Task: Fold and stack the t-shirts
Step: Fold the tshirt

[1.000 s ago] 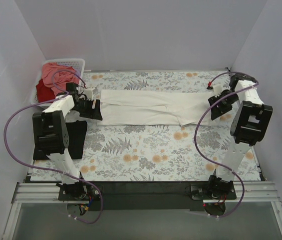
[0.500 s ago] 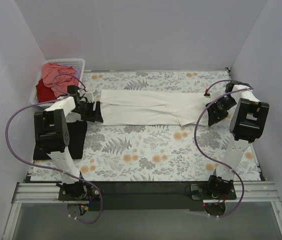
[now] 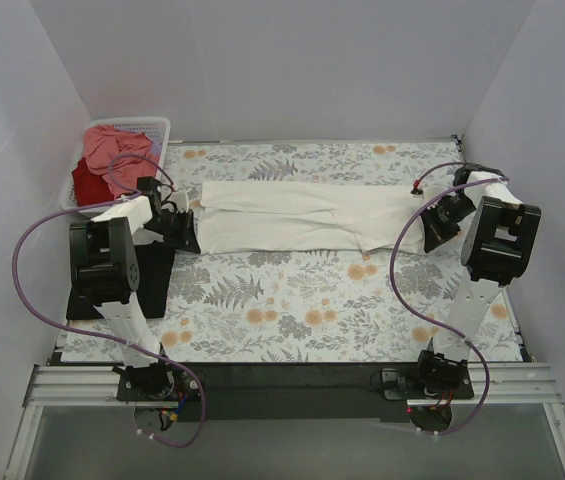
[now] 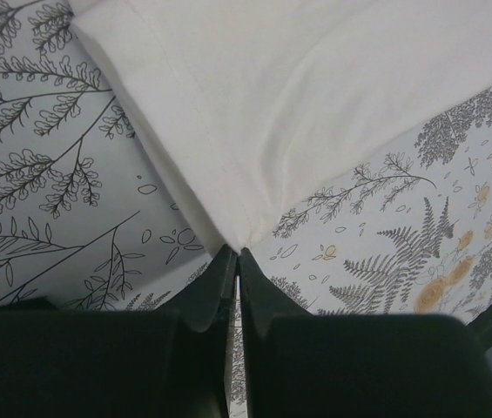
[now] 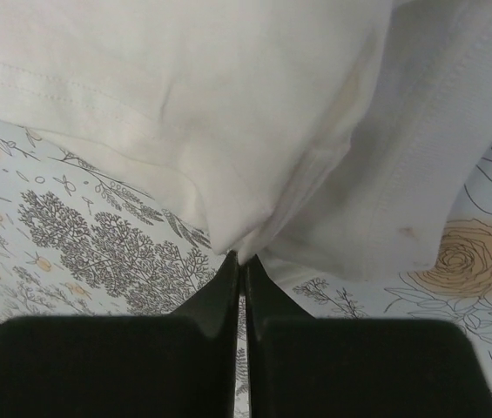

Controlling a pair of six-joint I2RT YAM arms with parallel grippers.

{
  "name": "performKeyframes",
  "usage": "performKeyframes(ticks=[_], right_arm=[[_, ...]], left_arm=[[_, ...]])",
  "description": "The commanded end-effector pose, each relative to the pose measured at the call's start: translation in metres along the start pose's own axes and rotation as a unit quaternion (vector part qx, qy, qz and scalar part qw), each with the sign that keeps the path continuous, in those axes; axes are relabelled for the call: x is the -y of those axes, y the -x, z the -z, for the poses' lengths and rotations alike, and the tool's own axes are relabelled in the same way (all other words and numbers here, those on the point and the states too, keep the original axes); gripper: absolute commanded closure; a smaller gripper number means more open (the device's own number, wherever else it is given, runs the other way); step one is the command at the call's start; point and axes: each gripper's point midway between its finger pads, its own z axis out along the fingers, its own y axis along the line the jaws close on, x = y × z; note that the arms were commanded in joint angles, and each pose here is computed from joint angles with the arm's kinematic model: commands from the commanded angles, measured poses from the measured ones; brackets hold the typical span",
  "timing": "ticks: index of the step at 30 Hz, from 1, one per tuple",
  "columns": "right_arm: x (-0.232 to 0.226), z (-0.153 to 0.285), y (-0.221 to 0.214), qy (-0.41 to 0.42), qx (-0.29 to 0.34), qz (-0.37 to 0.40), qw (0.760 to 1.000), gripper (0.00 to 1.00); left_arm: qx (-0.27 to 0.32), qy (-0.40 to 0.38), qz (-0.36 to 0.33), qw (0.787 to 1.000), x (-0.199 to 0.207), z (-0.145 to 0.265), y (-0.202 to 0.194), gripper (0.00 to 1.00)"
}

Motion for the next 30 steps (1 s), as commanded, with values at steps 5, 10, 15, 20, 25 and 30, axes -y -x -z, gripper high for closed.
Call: performKeyframes(ticks=[5, 10, 15, 20, 25, 30], right_arm=[[0.018, 0.038, -0.004, -0.057, 0.008, 0.005, 0.998, 0.99], [0.008, 0.049, -0.014, -0.057, -0.005, 0.021, 0.998, 0.99], [0.001, 0.046, -0.043, -0.059, -0.050, 0.026, 0.997, 0.99], [-0.017, 0.027, -0.063, -0.022, -0.066, 0.020, 0.997, 0.99], [-0.018, 0.018, -0.061, -0.019, -0.053, 0.003, 0.998, 0.99], [-0.025, 0.031, -0.053, -0.023, -0.031, 0.003, 0.999, 0.57]], left_arm=[[0.000, 0.039, -0.031, 0.999, -0.009, 0.026, 0.007, 1.00], [-0.006, 0.049, -0.047, 0.998, -0.011, 0.037, 0.006, 1.00], [-0.017, 0.062, -0.064, 0.996, -0.012, 0.045, -0.005, 1.00], [-0.038, 0.063, -0.065, 0.995, -0.013, 0.041, -0.027, 1.00], [-0.041, 0.040, -0.046, 0.997, -0.008, 0.029, -0.035, 1.00], [-0.002, 0.016, -0.059, 0.998, 0.008, 0.041, -0.014, 0.65]])
